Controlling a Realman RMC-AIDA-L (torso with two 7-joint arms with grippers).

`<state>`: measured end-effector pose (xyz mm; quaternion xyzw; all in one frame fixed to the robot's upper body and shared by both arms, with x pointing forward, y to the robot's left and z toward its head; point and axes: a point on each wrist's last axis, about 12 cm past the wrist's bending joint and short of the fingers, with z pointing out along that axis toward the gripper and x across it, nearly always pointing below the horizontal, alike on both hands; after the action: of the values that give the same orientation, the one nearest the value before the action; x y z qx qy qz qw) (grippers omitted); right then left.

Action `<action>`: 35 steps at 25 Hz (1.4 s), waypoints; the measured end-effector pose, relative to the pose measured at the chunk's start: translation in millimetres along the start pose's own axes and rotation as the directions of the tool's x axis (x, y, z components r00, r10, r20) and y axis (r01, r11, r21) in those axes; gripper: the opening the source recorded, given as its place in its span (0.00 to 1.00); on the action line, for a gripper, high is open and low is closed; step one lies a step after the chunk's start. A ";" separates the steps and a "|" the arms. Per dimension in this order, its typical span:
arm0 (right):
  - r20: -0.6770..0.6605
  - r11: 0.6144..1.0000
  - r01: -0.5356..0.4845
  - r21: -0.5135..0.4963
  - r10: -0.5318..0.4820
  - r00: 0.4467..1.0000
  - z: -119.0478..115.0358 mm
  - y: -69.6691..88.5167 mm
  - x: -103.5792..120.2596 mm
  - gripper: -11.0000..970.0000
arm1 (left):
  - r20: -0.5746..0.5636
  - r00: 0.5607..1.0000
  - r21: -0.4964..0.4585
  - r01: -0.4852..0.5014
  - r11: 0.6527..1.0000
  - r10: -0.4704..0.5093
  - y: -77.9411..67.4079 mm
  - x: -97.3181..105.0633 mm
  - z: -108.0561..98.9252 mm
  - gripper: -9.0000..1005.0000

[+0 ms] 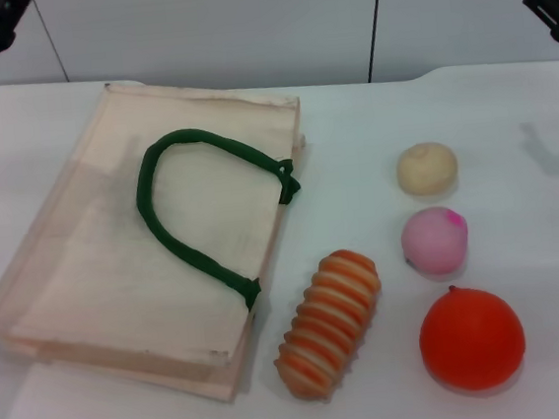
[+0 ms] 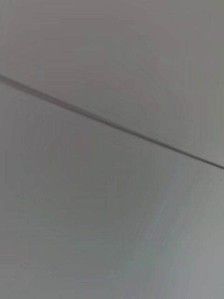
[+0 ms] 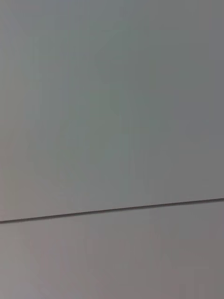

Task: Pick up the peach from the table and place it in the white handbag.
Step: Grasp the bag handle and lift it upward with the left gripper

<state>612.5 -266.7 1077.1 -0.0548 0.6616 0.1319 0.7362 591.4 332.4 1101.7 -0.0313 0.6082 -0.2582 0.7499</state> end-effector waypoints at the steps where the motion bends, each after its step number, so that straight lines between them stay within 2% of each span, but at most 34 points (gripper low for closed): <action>1: 0.000 1.000 0.000 0.001 0.000 1.000 -0.2 -0.2 0.1 0.92 | -0.034 0.999 0.020 0.030 0.999 -0.029 3.2 -5.3 3.1 0.89; 5: -0.001 1.000 0.001 0.001 -0.001 1.000 -0.3 -0.8 0.0 0.92 | -0.188 0.975 0.036 0.130 0.991 -0.121 15.1 -21.2 12.3 0.89; 6: -0.001 1.000 0.002 0.002 -0.002 1.000 -0.3 -1.1 -0.2 0.92 | -0.261 0.957 0.031 0.142 0.989 -0.129 19.0 -26.5 16.3 0.89; 7: 0.000 1.000 0.002 0.002 -0.002 1.000 -0.2 -1.1 -0.2 0.92 | -0.358 0.926 0.024 0.138 0.990 -0.121 23.2 -33.0 21.2 0.89; 8: 0.000 1.000 0.002 0.002 -0.002 1.000 -0.3 -1.3 -0.3 0.92 | -0.358 0.926 0.024 0.138 0.990 -0.121 23.2 -33.0 21.2 0.89; 11: -0.001 1.000 0.002 0.002 -0.002 1.000 -0.4 -1.3 -0.1 0.92 | -0.513 0.853 0.006 0.110 0.994 -0.091 27.6 -42.9 27.3 0.89; 16: -0.003 1.000 0.002 0.004 -0.002 1.000 -1.6 -1.8 0.6 0.92 | -0.654 0.756 0.045 0.056 0.997 -0.013 23.1 -45.1 33.8 0.89; 26: -0.003 1.000 0.003 -0.001 -0.003 1.000 -0.5 -0.8 0.2 0.92 | -0.781 0.611 0.155 -0.010 0.988 0.129 3.9 -35.4 55.7 0.89; 27: -0.002 1.000 0.003 -0.002 -0.003 1.000 -0.2 -0.6 0.0 0.92 | -0.798 0.586 0.157 -0.020 0.987 0.139 3.1 -34.1 56.8 0.89; 32: -0.001 1.000 0.003 -0.002 -0.003 1.000 0.3 -0.5 -0.4 0.92 | -0.811 0.567 0.150 -0.036 0.988 0.144 4.2 -32.8 57.4 0.89; 35: 0.001 1.000 0.000 -0.002 0.000 1.000 1.1 -0.2 -0.9 0.92 | -0.816 0.558 0.158 -0.031 0.987 0.148 0.2 -27.3 60.9 0.89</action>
<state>613.5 -266.7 1078.1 -0.0556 0.6610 0.1325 0.7365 644.5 328.0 1141.8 0.1712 0.8712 -0.2420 0.3913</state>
